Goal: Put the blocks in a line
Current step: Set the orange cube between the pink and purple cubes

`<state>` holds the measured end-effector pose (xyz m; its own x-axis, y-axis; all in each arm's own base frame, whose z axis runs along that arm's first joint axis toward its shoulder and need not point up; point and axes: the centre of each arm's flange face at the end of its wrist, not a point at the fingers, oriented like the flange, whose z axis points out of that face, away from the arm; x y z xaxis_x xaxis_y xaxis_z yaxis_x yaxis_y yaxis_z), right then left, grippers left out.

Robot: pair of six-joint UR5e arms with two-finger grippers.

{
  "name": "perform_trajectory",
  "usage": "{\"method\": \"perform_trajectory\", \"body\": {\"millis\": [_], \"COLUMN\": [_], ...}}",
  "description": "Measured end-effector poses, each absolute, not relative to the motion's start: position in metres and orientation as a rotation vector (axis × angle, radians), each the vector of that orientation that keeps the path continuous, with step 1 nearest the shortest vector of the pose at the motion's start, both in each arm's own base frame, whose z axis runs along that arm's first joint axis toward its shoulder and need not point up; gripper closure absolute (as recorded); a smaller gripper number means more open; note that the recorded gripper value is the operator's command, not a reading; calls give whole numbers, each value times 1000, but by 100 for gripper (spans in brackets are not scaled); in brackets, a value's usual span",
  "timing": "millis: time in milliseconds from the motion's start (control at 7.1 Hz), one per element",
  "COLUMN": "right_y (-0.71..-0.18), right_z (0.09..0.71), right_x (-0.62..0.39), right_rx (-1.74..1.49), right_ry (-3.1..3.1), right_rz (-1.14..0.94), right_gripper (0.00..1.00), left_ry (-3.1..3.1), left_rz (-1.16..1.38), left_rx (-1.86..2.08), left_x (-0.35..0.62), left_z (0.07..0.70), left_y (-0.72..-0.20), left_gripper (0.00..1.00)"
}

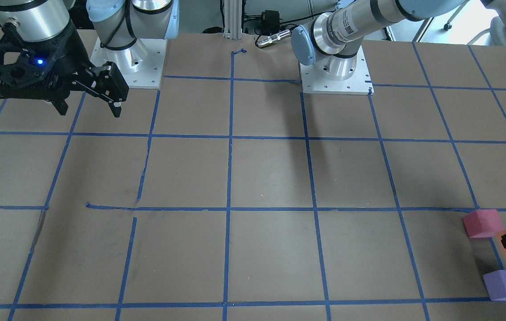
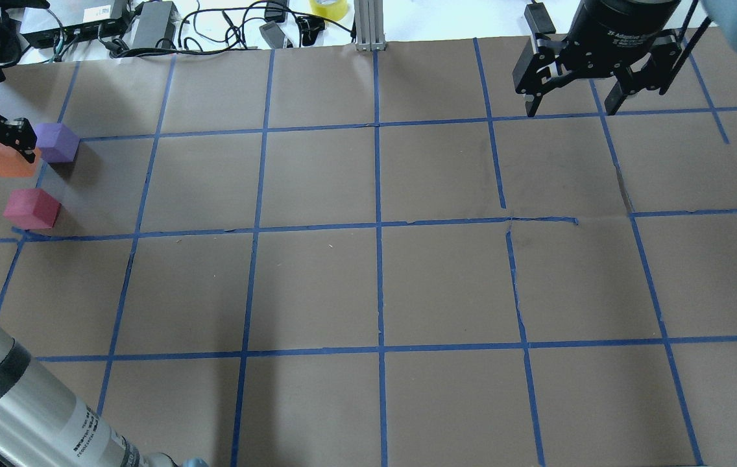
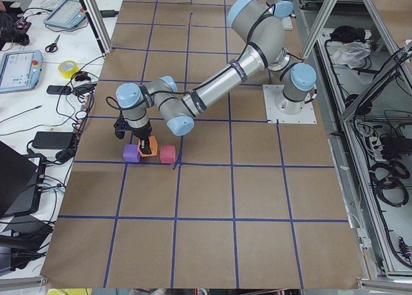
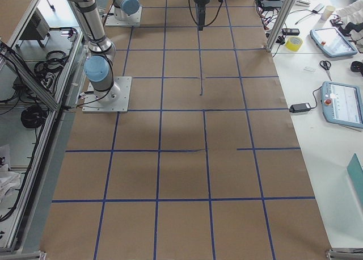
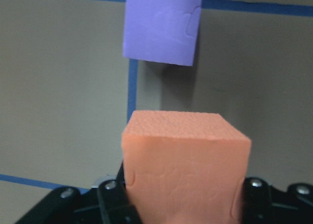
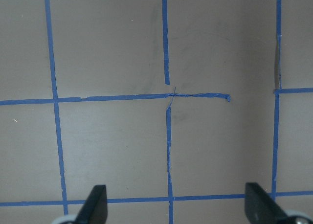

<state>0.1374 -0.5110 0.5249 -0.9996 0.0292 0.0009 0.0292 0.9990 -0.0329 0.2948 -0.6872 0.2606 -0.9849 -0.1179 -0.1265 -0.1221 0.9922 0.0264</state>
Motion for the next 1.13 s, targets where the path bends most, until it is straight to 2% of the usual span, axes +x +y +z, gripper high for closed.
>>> {"method": "perform_trajectory", "body": {"millis": [1128], "right_y": [-511], "right_z": [524], "right_x": [137], "right_rx": [-47], "right_ry": [-3139], "right_rz": [48], "right_gripper": [0], "left_ry": [3052], "left_rz": [42], "left_rx": [-120], "left_x": [300], "left_z": [204], "left_y": [-701], "left_gripper": [100]}}
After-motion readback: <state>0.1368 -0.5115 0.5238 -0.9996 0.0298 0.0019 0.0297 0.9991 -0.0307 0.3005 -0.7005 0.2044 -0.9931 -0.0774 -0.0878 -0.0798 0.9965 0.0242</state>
